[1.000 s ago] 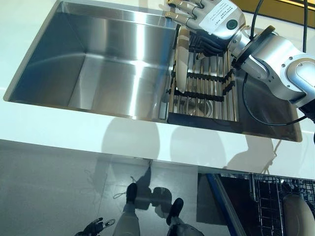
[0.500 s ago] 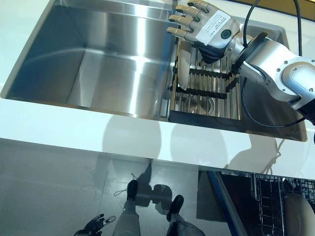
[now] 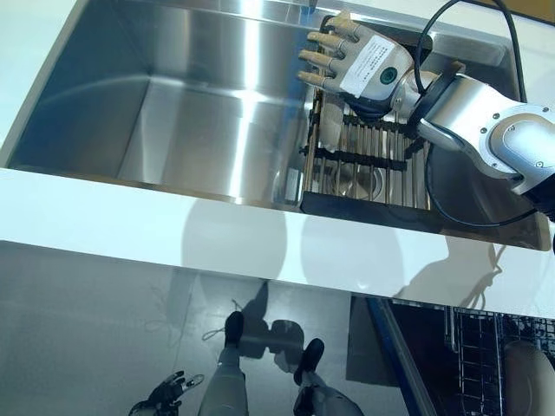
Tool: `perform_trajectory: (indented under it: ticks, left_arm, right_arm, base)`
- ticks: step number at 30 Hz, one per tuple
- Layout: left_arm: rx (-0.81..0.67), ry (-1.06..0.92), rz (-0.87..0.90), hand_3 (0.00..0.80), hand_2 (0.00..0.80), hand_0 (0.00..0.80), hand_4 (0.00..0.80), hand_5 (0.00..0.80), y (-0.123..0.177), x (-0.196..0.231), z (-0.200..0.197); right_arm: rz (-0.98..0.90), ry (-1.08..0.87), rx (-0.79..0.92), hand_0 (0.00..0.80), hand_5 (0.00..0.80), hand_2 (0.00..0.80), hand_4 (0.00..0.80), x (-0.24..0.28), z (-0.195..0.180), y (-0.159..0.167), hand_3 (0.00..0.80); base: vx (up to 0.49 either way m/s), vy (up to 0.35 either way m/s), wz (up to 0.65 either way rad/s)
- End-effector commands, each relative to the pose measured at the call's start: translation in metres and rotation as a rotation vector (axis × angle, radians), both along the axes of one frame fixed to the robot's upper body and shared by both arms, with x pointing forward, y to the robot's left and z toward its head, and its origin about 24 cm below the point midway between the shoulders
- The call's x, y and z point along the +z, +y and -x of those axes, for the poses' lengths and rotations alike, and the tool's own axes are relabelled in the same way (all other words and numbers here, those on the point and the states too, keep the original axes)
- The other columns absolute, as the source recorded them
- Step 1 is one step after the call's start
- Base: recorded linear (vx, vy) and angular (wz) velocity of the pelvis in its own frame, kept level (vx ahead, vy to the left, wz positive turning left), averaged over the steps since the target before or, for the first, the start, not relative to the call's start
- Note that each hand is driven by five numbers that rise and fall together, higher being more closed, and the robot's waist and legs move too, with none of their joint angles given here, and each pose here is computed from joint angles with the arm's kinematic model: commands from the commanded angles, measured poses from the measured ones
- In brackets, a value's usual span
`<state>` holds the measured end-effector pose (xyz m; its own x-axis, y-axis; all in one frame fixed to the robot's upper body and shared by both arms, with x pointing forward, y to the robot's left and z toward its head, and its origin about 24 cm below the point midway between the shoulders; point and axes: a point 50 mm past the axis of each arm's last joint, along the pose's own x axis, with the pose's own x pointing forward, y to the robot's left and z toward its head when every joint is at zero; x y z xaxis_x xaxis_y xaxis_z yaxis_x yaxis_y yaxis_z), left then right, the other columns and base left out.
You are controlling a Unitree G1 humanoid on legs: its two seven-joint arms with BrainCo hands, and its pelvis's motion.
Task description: Take plates into dishwasher
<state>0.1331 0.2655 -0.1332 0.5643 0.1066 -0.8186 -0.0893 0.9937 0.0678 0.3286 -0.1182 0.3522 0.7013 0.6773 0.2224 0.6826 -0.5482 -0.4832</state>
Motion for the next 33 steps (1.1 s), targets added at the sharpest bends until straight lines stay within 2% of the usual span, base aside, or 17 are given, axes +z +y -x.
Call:
perform_trajectory:
  ticks: [1,21,28,33]
  left_arm:
    - [-0.006,-0.013,-0.002,0.0,0.0,0.0,0.0,0.0,0.008,0.004,0.001]
    - [0.012,0.004,-0.012,0.0,0.0,0.0,0.0,0.0,0.009,0.001,0.008]
    - [0.018,0.058,-0.058,0.0,0.0,0.0,0.0,0.0,0.017,-0.001,0.019]
    - [0.044,0.122,-0.104,0.0,0.0,0.0,0.0,0.0,0.022,-0.004,0.029]
  right_arm:
    - [0.097,-0.059,-0.038,0.8,0.8,0.8,0.8,0.008,0.002,0.002,0.8]
    - [0.146,-0.209,-0.153,0.8,0.8,0.8,0.8,0.02,-0.005,-0.02,0.8]
    - [0.064,-0.255,-0.181,0.8,0.8,0.8,0.8,0.03,-0.006,-0.042,0.8]
    - [-0.067,-0.272,-0.175,0.8,0.8,0.8,0.8,0.041,-0.002,-0.055,0.8]
  base:
    - [0.0,0.0,0.0]
    - [0.0,0.0,0.0]
    - [-0.002,-0.034,-0.01]
    - [0.006,-0.051,-0.07]
